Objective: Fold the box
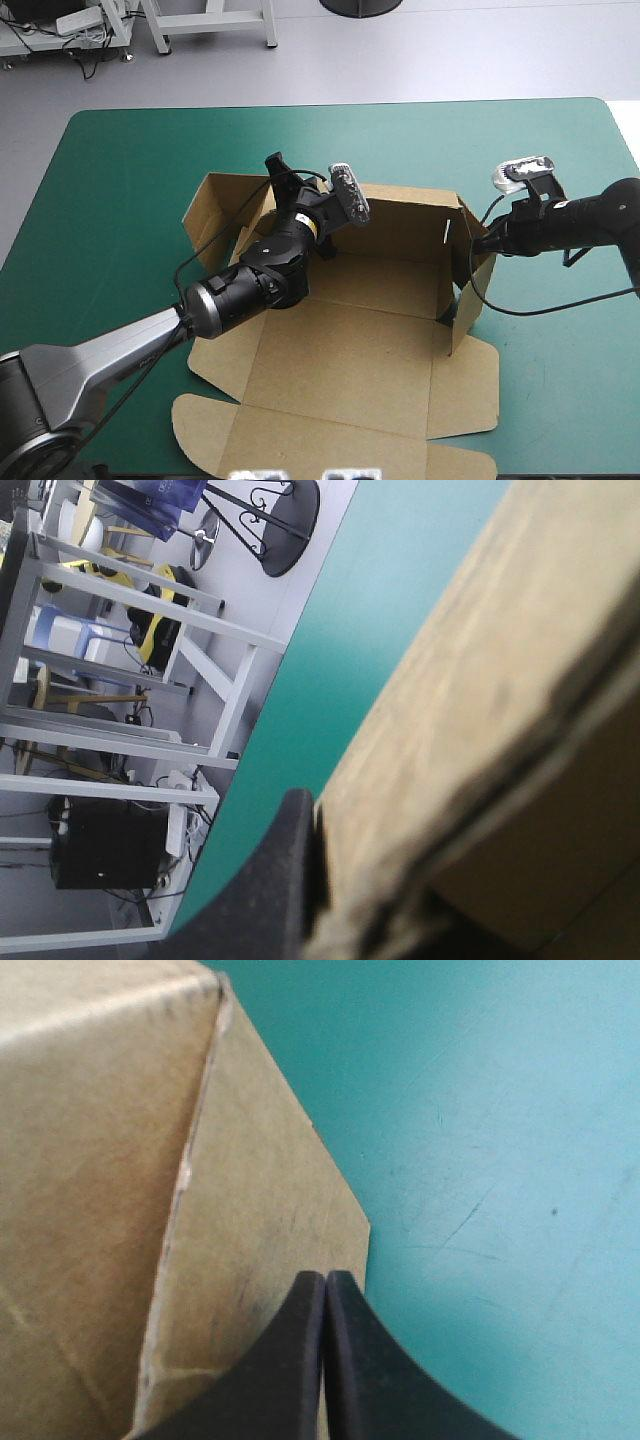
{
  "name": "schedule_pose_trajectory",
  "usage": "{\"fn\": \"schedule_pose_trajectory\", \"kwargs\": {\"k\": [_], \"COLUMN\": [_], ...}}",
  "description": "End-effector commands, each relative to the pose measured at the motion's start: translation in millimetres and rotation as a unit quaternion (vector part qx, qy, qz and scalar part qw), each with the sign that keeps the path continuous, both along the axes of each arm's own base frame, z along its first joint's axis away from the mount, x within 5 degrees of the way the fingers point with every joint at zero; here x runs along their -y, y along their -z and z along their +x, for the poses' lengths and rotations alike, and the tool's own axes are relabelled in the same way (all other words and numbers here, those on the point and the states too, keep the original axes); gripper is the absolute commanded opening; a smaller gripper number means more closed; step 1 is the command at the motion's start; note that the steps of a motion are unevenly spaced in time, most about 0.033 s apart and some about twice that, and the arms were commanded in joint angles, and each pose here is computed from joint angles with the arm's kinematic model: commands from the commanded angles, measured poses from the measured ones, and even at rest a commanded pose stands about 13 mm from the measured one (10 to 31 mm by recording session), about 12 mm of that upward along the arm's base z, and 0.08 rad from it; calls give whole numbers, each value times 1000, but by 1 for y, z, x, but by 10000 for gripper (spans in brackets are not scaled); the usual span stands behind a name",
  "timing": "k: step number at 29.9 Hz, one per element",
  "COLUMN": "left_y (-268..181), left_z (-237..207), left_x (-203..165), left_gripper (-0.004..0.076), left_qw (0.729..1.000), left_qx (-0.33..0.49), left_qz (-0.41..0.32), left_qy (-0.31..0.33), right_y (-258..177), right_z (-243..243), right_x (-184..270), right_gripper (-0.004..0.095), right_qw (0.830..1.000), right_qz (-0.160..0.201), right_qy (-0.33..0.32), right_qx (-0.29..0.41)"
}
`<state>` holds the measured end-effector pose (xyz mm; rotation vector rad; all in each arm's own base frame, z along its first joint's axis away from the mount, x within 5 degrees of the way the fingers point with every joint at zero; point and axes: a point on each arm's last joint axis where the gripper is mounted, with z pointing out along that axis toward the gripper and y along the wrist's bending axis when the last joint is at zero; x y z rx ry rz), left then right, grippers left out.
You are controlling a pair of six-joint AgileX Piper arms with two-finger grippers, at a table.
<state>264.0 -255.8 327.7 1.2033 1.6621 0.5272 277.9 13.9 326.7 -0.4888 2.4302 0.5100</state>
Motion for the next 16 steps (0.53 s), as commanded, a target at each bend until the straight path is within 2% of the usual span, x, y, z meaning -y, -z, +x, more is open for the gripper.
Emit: {"fn": "schedule_pose_trajectory", "kwargs": {"k": [1, 7, 16], "left_y": [-26, -24, -8], "left_z": [-5, -4, 2], "left_x": [-2, 0, 5], "left_gripper": [-10, -10, -10], "left_qw": [999, 994, 991], "left_qx": [35, 51, 41], "left_qz": [-5, 66, 111], "left_qy": [32, 68, 69], "right_y": [-17, -12, -5], "right_z": [-3, -4, -11], "right_x": [-1, 4, 5], "right_gripper": [-16, 51, 269], "right_qw": [999, 998, 997], "right_qz": [-6, -48, -67], "right_qy": [-12, -21, -43], "right_qx": [50, 41, 6]}}
